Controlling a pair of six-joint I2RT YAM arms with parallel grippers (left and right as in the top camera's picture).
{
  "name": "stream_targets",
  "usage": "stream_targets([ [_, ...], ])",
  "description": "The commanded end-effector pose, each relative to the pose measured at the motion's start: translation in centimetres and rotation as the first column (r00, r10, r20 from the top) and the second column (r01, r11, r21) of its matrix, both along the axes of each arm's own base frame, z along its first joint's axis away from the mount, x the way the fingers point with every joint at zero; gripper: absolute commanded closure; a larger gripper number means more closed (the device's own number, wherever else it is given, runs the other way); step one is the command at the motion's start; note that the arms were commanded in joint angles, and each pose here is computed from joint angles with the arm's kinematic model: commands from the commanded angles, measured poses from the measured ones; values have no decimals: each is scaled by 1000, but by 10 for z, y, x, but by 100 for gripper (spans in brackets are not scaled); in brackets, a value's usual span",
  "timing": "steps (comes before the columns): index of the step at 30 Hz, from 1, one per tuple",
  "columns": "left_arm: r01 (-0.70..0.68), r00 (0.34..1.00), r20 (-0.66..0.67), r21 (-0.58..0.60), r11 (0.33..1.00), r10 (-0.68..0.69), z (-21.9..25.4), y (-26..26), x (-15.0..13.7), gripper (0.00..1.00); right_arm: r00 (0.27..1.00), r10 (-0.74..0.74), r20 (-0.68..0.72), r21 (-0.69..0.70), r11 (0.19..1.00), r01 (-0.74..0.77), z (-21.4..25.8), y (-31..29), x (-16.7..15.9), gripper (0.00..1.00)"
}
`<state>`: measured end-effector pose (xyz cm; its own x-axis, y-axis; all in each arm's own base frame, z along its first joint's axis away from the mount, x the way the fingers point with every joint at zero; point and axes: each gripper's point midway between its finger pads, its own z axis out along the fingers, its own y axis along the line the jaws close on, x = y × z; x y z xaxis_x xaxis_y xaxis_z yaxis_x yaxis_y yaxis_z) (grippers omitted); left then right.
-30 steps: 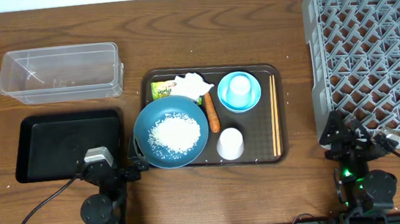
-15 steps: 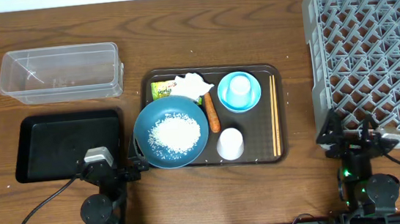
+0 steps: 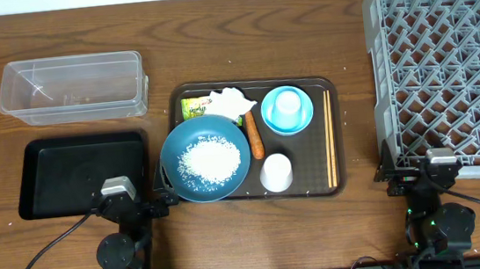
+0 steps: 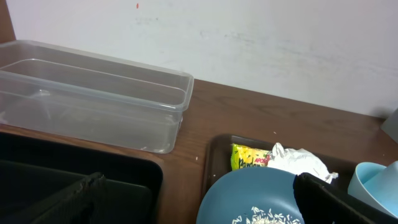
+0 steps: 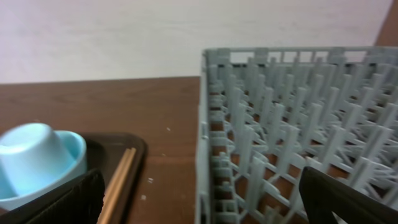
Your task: Sort waste into correct bins and load items into the dishwasher rack
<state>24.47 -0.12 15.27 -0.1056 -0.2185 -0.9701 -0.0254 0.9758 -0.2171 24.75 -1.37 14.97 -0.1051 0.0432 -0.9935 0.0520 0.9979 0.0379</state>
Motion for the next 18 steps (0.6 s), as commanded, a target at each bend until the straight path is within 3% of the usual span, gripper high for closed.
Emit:
stream_targets([
  [1,-22,998,-53,20,1000,23,-18,5,-1,2,998,-46,-42,-96,994,42,-9,-10,0,1],
  [18,-22,998,-53,20,1000,23,-18,5,-1,2,979,-35,-203,-97,995,16,-46,-9,2,1],
])
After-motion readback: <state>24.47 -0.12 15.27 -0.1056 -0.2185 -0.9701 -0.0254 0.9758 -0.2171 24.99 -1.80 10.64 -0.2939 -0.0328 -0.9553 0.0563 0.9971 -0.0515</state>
